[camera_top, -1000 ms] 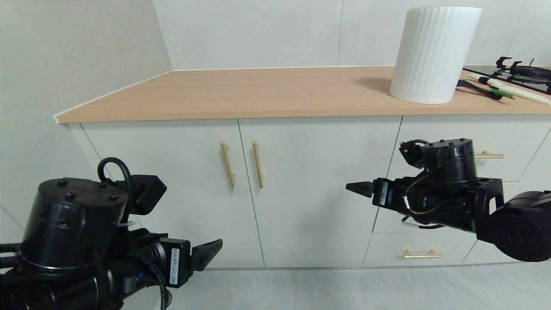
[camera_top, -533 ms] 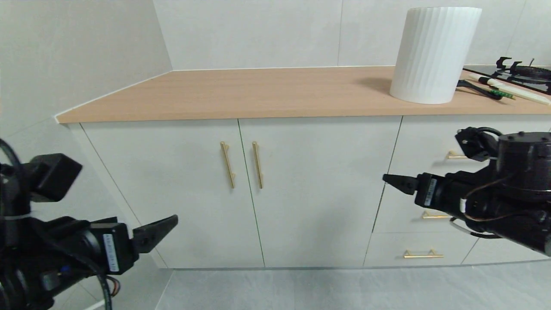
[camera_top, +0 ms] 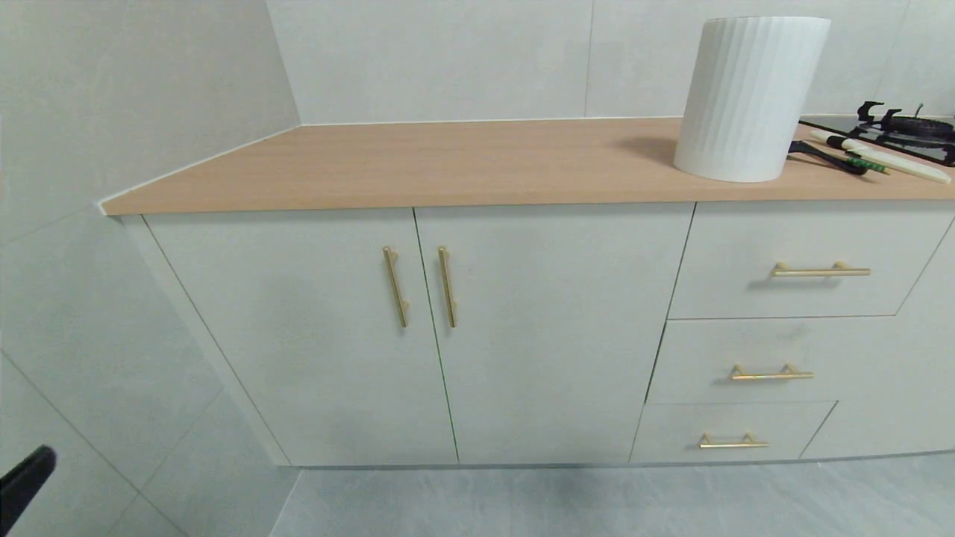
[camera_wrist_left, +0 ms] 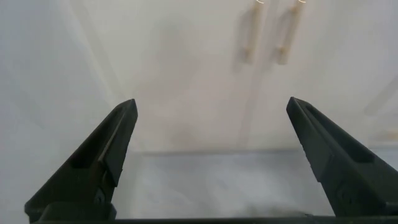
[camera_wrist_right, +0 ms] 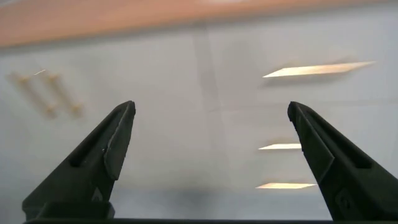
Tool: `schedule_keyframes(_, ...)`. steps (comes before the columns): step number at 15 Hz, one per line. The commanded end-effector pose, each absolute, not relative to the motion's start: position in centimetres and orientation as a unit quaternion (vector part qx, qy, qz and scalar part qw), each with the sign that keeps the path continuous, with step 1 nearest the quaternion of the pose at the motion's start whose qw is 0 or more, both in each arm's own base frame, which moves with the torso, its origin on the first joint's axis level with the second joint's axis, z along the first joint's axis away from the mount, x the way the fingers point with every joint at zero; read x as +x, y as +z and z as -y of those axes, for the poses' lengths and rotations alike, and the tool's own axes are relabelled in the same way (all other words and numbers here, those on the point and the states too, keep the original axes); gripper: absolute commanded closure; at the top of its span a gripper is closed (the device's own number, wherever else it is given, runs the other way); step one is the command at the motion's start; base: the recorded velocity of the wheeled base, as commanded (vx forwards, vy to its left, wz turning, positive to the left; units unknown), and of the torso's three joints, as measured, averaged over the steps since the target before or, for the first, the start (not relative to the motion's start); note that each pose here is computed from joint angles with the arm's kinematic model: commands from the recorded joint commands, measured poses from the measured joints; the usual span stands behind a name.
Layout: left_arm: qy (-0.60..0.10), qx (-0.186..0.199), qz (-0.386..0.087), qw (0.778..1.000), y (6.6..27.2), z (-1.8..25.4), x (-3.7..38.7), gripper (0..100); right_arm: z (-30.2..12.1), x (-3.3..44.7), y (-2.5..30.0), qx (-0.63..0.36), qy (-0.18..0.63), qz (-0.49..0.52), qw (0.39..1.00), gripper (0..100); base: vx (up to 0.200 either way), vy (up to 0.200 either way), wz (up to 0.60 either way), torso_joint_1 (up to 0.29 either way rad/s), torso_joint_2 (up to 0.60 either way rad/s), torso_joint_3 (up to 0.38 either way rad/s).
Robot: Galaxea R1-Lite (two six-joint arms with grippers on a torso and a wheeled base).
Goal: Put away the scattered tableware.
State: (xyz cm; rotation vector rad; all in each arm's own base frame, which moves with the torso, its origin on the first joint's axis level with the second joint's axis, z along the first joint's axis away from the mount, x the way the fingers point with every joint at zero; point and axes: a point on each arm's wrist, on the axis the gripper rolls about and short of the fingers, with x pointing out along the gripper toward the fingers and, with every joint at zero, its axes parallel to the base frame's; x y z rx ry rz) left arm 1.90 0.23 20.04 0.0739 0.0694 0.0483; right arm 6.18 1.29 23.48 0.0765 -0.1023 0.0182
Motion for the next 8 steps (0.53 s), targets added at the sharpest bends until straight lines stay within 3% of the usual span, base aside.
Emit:
schedule_keyframes(1,0.076,0.055,0.027,0.995,18.6,-1.3,-2.2,0,1.1,-3.2,21.1,-0.037,-0.089,0.154,0.983,0,0.0,0.0,0.0,0.0,0.0,0.0)
schedule_keyframes(5,0.101,0.062,0.049,0.992,16.9,-1.6,-4.6,0,0.6,-7.9,18.3,-0.079,-0.158,0.206,0.963,0,0.0,0.0,0.0,0.0,0.0,0.0)
schedule_keyframes(8,0.103,0.059,0.042,0.992,15.3,-1.4,-4.3,0,0.6,-6.9,17.1,-0.06,-0.154,0.183,0.969,0,0.0,0.0,0.0,0.0,0.0,0.0)
